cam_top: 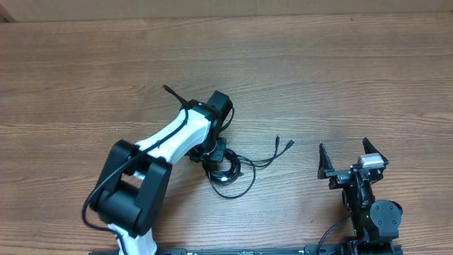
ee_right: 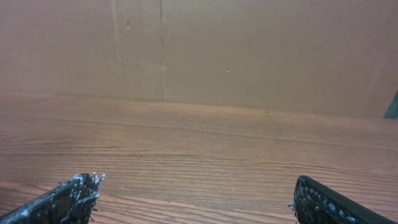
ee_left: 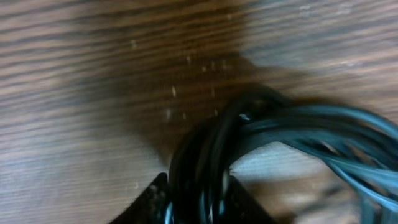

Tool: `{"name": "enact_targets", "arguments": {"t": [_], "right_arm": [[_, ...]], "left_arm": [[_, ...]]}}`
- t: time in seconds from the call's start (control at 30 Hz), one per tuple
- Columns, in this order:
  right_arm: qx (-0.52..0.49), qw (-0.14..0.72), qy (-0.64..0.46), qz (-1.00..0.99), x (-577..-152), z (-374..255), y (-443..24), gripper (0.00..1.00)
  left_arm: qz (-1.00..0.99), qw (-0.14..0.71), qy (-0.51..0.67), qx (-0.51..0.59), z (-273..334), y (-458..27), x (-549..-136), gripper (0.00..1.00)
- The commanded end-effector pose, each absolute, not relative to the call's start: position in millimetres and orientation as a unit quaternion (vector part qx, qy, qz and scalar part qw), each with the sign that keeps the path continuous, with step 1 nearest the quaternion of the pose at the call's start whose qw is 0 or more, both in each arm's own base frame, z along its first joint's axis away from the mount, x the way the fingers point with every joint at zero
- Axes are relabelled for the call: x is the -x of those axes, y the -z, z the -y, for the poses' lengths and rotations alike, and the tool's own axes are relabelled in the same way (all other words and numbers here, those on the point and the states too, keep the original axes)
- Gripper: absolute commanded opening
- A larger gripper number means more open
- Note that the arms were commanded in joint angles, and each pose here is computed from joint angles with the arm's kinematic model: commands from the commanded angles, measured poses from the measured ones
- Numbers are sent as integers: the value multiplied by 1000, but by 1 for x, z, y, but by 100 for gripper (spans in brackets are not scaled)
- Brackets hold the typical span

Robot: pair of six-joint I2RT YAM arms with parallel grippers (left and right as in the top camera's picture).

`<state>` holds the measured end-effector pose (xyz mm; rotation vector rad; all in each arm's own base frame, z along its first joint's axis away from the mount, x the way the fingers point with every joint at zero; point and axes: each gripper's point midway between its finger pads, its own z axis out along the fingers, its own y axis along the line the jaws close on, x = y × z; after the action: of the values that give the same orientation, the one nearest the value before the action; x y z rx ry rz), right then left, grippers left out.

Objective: Untangle cables
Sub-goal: 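Lift the black cable coil upward with the left gripper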

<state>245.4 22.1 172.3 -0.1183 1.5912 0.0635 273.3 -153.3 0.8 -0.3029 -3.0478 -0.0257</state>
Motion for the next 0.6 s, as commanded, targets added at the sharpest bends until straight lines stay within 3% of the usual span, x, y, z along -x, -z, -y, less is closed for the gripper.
{"name": "enact_targets", "arguments": {"t": [0.0, 0.23, 0.57], "right_arm": [[48, 699, -22, -713, -246, -19, -170, 100], [48, 700, -22, -713, -246, -19, -171, 100], [48, 700, -22, -713, -246, -19, -171, 100]], "left_arm": [[992, 50, -6, 116, 161, 13, -275, 4], [995, 49, -17, 82, 165, -2, -279, 4], [998, -28, -53, -20, 160, -103, -311, 4]]}}
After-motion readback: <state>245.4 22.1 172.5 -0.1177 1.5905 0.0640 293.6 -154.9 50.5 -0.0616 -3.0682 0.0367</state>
